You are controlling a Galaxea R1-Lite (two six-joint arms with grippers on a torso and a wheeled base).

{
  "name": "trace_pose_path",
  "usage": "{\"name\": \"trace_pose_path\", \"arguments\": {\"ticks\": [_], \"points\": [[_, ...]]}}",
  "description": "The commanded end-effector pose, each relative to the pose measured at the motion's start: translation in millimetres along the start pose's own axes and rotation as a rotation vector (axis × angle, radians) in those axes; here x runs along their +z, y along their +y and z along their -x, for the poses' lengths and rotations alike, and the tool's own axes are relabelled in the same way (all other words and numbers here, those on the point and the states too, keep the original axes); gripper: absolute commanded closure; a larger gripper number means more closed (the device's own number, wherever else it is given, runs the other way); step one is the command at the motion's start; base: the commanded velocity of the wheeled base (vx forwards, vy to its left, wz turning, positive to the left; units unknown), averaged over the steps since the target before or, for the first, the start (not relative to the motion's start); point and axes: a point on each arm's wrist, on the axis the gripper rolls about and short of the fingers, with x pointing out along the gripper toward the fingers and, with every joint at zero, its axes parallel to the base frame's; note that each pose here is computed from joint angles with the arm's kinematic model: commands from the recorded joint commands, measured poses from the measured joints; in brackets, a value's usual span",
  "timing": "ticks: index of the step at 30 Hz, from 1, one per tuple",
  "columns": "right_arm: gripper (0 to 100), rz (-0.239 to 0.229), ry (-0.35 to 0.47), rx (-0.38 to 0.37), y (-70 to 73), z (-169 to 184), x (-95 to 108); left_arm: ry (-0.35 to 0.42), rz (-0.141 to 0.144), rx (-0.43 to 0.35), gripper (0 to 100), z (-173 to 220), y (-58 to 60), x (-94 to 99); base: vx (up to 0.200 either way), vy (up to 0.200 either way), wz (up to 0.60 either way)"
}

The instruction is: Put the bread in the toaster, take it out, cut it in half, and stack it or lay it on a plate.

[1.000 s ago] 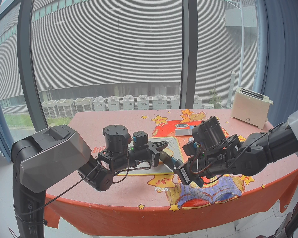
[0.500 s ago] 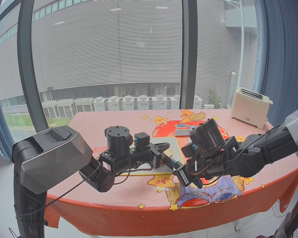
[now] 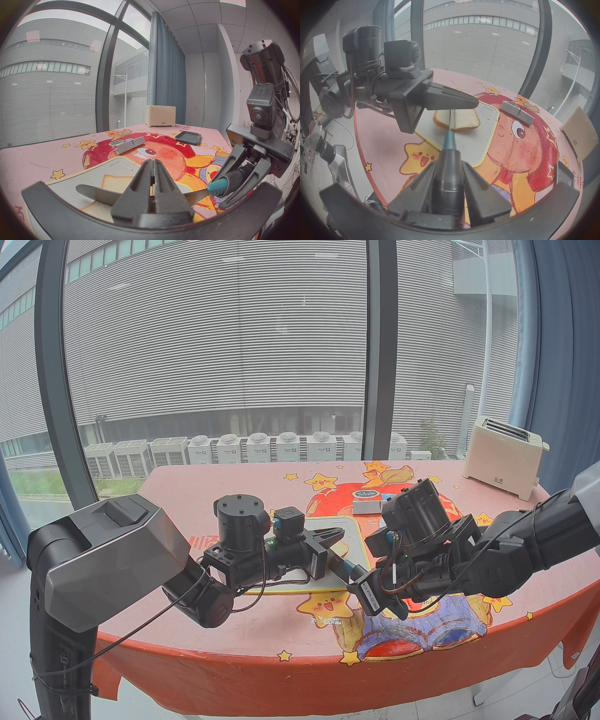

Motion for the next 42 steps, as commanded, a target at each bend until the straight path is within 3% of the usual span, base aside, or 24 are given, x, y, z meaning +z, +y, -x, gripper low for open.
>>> {"name": "trace_pose_path", "arguments": {"ticks": [1,9,20,28,42], "points": [[100,-0.016,0.001,0.001,-0.1,0,0,-0.018,-0.006,0.011,100,0,3.5,4.5,0.000,0.000,0.00],[100,-0.048,-0.020,0.003,-0.4,7,3,-0.095,-0.025,0.059,100,8,8.3,34.3,0.000,0.000,0.00],[100,-0.059,-0.023,0.011,-0.3,8,4,-0.138,-0.036,0.122,100,16,36.6,45.3,0.000,0.000,0.00],[100,-0.060,-0.021,0.017,-0.2,7,4,-0.076,-0.015,0.106,100,7,37.5,17.8,0.000,0.000,0.00],[100,-0.077,-0.021,0.017,0.0,5,5,-0.031,0.003,0.106,100,0,41.7,-4.0,0.000,0.000,0.00]]}}
